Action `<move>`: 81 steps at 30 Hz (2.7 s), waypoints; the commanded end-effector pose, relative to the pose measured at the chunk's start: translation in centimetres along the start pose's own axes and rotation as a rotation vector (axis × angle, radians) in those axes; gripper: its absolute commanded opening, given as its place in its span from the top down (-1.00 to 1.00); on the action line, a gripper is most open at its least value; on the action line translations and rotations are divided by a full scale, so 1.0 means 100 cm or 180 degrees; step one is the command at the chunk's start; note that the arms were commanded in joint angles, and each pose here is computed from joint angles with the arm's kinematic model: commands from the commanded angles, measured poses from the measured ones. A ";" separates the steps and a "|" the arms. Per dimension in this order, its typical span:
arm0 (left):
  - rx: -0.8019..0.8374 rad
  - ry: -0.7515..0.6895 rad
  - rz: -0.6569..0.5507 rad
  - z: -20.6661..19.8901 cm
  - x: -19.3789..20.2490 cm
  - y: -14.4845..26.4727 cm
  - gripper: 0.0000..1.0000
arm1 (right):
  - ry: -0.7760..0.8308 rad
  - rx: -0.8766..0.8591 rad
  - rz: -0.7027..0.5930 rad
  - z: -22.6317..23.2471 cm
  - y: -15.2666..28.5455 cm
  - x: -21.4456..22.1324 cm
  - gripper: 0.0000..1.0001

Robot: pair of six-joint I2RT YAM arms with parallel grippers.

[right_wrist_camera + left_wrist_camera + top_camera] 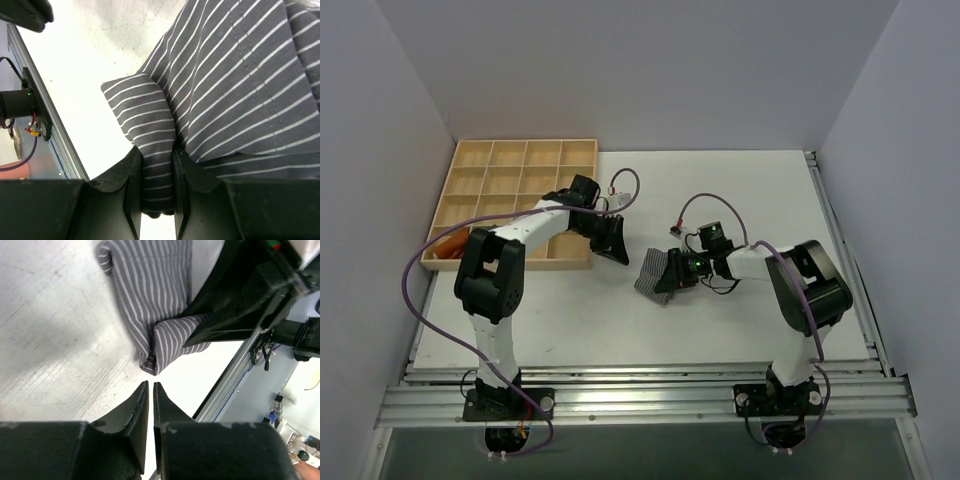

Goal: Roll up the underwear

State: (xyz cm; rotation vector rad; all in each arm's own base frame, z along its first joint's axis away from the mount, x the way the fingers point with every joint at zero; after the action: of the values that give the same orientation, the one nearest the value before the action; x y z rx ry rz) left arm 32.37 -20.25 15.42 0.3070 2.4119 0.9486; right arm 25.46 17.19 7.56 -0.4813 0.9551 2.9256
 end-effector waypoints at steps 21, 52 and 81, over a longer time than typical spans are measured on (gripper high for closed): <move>0.0392 -0.0202 -0.0018 -0.001 0.019 -0.077 0.89 | -0.0336 0.0318 0.0179 -0.017 -0.009 0.020 0.71; 0.0071 0.0098 0.0463 0.022 0.058 -0.116 0.95 | 0.0149 0.1525 -0.0749 0.034 0.060 -0.009 -0.07; 0.0247 0.0124 0.0784 0.017 0.074 -0.097 0.95 | 0.3108 0.2448 0.0345 0.081 -0.009 0.015 -0.30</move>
State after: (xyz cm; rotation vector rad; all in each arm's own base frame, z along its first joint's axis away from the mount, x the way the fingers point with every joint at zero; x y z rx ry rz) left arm 29.10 -25.36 8.60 0.5038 2.5086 0.6982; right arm 21.46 22.41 11.97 -1.7113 1.9814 2.0439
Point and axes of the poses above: each gripper's point midway between its finger pads, its own y axis back along the fingers, its own z axis along the line the jaws close on, x = y × z, the point moved 10 cm from there along y, back along the fingers, and after that the axes turned 9 degrees about -y, right-handed, at the moved point
